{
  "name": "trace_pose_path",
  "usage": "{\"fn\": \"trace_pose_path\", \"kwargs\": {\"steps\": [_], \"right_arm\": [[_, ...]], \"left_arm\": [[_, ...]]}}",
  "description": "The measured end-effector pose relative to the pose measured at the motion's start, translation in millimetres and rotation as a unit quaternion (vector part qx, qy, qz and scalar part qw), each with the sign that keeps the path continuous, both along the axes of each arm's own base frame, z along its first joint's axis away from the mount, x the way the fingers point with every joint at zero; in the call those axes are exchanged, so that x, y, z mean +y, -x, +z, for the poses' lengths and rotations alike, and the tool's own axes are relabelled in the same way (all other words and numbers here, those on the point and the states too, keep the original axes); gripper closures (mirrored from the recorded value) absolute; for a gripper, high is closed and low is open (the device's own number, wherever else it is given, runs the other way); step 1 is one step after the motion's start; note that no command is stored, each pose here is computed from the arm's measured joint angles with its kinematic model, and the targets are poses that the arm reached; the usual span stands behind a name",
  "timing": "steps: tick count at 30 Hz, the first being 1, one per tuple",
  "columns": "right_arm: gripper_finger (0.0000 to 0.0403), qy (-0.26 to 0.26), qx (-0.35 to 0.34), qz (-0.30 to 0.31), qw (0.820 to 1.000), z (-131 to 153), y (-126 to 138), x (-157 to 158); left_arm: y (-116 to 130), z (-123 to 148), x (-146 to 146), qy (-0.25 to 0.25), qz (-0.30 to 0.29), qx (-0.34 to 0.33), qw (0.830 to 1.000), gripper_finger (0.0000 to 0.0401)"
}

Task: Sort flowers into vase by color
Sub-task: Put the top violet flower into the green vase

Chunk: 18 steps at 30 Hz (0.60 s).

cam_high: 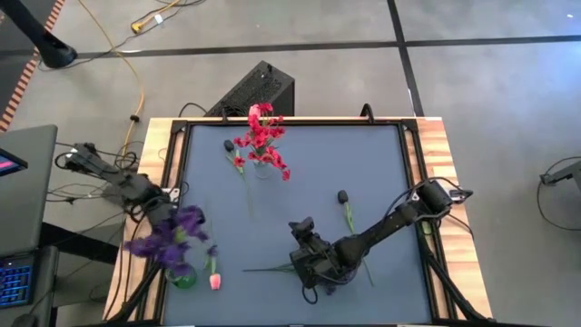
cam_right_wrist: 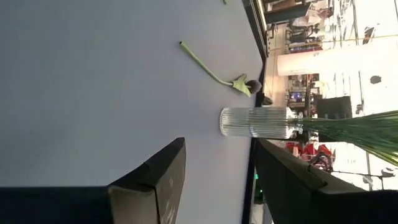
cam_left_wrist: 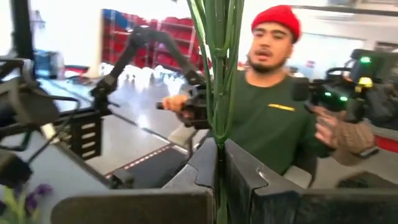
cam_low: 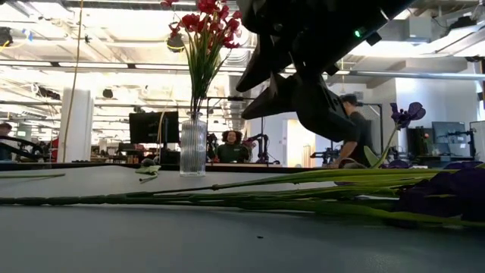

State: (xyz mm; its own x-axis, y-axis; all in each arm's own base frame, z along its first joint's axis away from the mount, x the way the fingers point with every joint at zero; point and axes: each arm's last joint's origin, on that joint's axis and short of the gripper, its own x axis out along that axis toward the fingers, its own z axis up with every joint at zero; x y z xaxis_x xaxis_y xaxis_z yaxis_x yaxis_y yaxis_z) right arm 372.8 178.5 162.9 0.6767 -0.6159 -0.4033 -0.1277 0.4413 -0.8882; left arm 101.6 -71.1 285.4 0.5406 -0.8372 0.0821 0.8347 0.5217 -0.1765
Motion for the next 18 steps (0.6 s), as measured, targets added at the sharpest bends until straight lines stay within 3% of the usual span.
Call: {"fn": "trace_pose_path", "kwargs": {"steps": [6,18], "right_arm": [[0.0188,-0.012,-0.011,-0.007,1.0,0.0,0.1,0.2],[0.0188,-0.013,-0.011,-0.017,1.0,0.0,-3.7,-7.8]], "left_arm": [[19.8,-16.0,0.7,0.002,-0.017,-0.011,1.0,0.0401],[25.4,-47.8,-14.7,-0.007,-0.042,0.015,0.999,0.0401]]}}
